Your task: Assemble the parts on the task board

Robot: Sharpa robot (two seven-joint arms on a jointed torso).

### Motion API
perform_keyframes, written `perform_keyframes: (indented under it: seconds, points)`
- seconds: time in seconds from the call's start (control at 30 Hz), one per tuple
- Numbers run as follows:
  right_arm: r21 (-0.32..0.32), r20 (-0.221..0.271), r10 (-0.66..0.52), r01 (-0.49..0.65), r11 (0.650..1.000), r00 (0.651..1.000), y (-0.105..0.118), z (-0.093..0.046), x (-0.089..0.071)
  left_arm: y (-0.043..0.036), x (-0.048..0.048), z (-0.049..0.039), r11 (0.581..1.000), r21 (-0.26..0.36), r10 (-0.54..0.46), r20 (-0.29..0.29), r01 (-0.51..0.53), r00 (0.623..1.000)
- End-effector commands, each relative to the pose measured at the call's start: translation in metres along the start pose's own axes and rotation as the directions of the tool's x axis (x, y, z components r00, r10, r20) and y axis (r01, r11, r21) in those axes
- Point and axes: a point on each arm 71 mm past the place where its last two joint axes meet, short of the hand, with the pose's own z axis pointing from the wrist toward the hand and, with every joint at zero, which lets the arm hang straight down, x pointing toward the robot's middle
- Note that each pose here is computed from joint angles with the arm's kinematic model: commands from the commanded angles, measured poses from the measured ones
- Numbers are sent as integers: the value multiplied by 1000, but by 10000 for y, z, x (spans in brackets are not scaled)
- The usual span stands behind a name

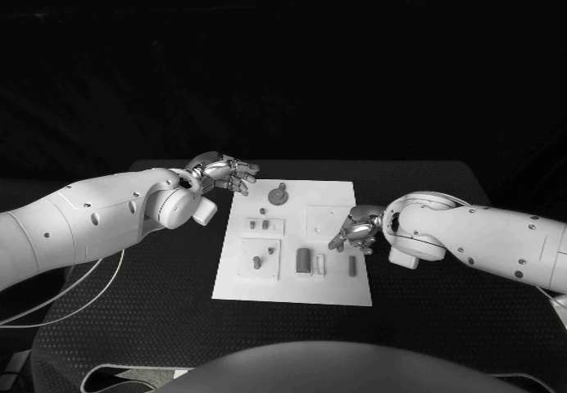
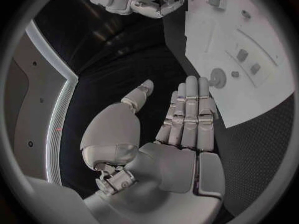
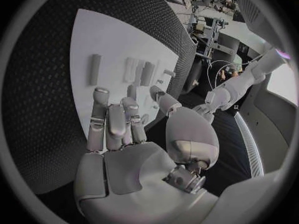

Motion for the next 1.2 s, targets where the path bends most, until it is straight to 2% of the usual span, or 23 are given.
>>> perform_keyframes:
  seconds: [0.03, 0.2, 0.4, 0.53, 0.8, 0.9, 1.2]
  points:
    - [67, -9, -61, 61, 996, 998, -127, -20, -16, -13, 20, -3, 1000, 9, -8, -20, 8, 1000]
    - [113, -2, -89, 89, 990, 996, -286, -53, -34, -5, 1, -11, 1000, 7, -7, -16, 8, 1000]
    - [135, -3, -112, 111, 985, 994, -360, 8, 131, -13, 24, -4, 1000, 9, -8, -25, 8, 1000]
    - [153, 14, -129, 125, 980, 992, -388, 63, 211, -13, 27, -3, 1000, 9, -8, -27, 9, 1000]
    - [160, -1, -132, 130, 978, 991, -424, 145, 311, -2, 5, -7, 1000, 4, -8, -22, 8, 1000]
    - [170, 9, -157, 153, 973, 988, -455, 194, 343, -7, 22, 0, 1000, 6, -8, -27, 8, 1000]
    - [170, -23, -178, 179, 969, 984, -450, 255, 422, -1, 16, -2, 1000, 3, -7, -26, 7, 1000]
